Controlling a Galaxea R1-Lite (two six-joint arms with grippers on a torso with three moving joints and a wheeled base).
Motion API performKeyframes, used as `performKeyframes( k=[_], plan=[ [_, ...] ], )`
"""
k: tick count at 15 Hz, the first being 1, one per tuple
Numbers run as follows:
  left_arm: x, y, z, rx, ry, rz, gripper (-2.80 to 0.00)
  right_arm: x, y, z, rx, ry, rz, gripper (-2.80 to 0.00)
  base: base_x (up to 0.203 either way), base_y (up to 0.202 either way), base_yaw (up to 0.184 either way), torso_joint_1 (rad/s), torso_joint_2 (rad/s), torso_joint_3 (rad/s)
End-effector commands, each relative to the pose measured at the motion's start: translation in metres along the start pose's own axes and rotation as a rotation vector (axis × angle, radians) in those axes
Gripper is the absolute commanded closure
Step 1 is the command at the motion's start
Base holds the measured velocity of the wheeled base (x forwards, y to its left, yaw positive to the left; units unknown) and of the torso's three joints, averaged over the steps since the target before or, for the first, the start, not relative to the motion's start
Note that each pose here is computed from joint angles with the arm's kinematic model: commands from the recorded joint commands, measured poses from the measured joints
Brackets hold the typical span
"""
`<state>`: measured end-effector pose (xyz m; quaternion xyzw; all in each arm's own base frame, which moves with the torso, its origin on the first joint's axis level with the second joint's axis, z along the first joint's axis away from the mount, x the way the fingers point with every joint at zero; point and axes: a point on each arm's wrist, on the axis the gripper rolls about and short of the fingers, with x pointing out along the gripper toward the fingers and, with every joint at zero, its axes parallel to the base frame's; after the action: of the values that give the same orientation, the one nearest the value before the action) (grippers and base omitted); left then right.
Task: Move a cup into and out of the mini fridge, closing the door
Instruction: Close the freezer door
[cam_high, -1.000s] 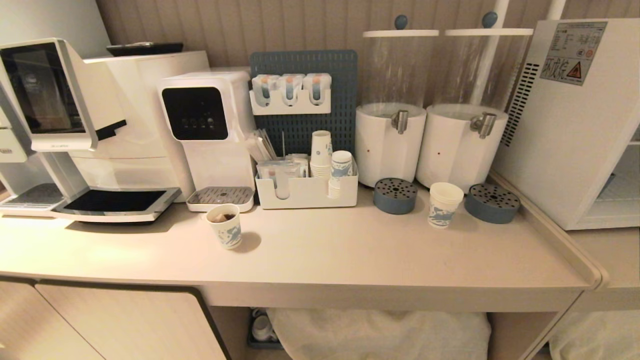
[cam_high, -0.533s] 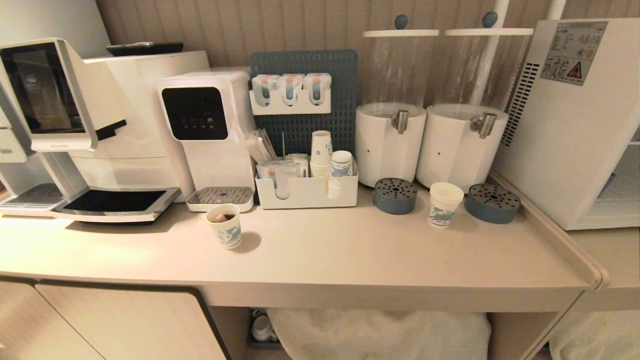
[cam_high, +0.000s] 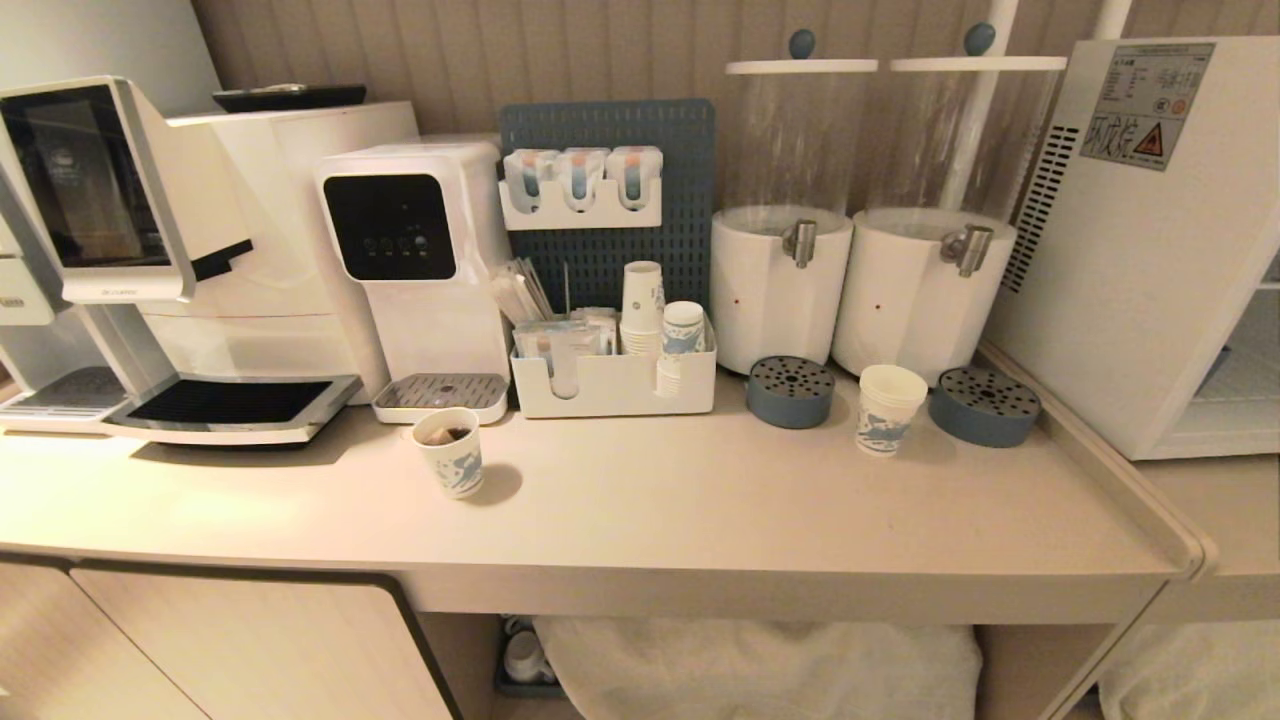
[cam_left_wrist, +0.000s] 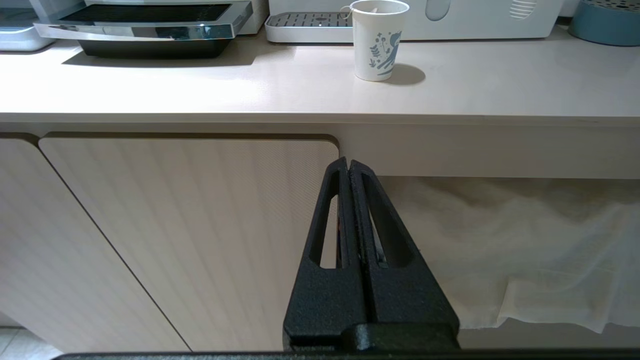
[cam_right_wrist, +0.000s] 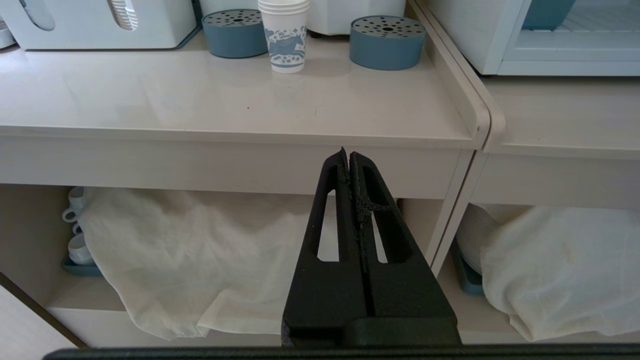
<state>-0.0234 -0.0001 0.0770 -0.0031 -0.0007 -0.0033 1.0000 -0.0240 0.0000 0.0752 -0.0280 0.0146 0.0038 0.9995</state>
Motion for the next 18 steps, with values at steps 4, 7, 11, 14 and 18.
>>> performKeyframes(
  k=[4,7,11,14,18],
  plan=[
    [-0.0002,0.0,-0.0002,0.0,0.0,-0.001,0.0,-0.0001,0.0,0.0001,-0.001,-0.001,0.001,0.0,-0.026,0.0,0.0,0.001,0.0,-0.002],
    [-0.0002,0.0,-0.0002,0.0,0.0,-0.001,0.0,-0.0001,0.0,0.0002,-0.001,-0.001,0.001,0.0,-0.187,0.0,0.0,0.0,0.0,0.002],
    [-0.0002,0.0,-0.0002,0.0,0.0,-0.001,0.0,0.0,0.0,0.0,-0.001,0.0,0.001,0.0,-0.187,0.0,-0.005,0.003,0.0,0.001],
    [-0.0002,0.0,-0.0002,0.0,0.0,-0.001,0.0,-0.0002,0.0,0.0004,-0.001,-0.002,0.001,0.0,-0.165,0.0,0.002,0.002,0.0,0.006],
    [-0.0002,0.0,-0.0002,0.0,0.0,0.0,0.0,-0.0001,0.0,0.0002,-0.001,0.0,0.001,0.0,0.0,0.0,0.0,0.0,0.0,0.0]
  ],
)
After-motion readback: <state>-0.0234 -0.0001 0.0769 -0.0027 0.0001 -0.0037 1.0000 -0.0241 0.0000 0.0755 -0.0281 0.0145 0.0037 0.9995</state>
